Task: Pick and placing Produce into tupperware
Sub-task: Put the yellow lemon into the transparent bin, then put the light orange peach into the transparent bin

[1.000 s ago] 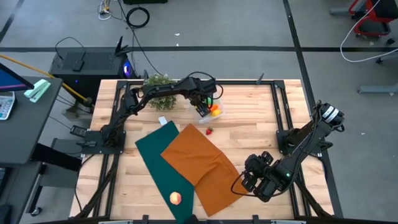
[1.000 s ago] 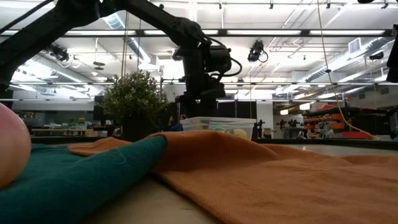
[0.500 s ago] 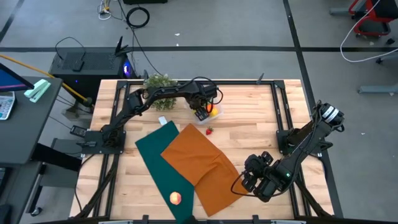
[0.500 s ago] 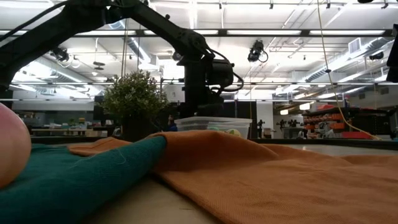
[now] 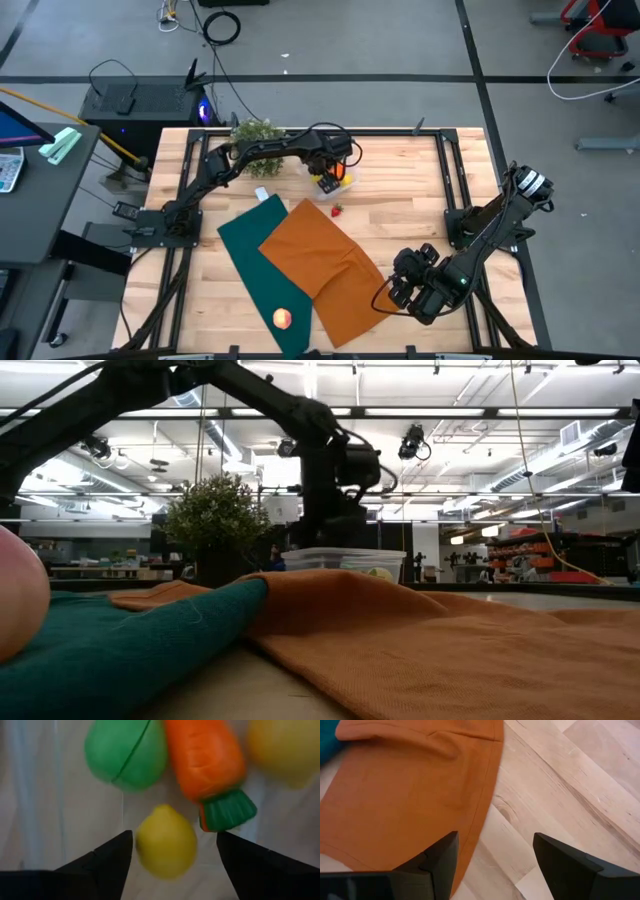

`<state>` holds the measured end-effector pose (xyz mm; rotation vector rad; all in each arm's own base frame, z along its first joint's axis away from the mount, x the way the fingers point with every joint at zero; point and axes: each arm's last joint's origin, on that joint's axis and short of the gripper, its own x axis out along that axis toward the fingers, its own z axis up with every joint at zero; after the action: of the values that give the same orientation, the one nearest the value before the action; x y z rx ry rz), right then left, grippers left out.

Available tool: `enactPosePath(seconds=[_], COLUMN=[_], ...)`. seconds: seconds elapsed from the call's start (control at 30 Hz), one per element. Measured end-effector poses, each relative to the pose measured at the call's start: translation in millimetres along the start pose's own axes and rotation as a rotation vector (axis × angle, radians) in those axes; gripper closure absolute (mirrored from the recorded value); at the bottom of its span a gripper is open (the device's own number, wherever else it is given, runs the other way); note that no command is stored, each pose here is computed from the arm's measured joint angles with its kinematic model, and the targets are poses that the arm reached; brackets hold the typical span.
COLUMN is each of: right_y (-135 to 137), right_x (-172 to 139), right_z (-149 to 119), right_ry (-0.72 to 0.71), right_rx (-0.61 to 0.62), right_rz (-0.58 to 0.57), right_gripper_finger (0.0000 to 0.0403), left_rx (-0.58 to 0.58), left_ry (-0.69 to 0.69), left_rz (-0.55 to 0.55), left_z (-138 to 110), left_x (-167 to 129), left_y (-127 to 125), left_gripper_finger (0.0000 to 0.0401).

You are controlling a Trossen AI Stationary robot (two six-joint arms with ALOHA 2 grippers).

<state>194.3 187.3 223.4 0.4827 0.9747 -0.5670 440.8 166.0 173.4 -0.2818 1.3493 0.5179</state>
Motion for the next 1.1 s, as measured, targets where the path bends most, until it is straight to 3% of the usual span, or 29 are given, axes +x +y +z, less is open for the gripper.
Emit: enactPosePath(seconds=[0.27,0.5,0.67,0.83,1.1], right_y=[0.0,-0.1,-1.6,-3.3,-4.1], right_x=[0.0,-0.1,-1.6,-4.8,-9.7], right_z=[0.0,-0.1,-3.0,-8.9,-17.7], right_ry=[0.000,0.000,0.002,0.006,0.005], right_rx=[0.000,-0.001,-0.021,-0.047,-0.081], right_rz=[0.000,-0.001,-0.012,-0.020,-0.014], right_gripper_finger=[0.0179,0.0179,0.0179,0.0179,0.0179], left_rx=[-0.007,-0.001,0.047,0.190,0.119], left_ry=[-0.083,-0.147,-0.067,0.062,0.063], left_rz=[-0.012,-0.028,-0.123,-0.114,-0.140], left_z=[17.9,19.1,-5.9,-43.8,-86.2], left_x=[-51.2,-100.1,-115.9,-126.0,-145.8], left_y=[-2.4,-23.1,-67.2,-122.1,-186.4], left_gripper_finger=[0.0099,0.0099,0.0099,0.0099,0.0099])
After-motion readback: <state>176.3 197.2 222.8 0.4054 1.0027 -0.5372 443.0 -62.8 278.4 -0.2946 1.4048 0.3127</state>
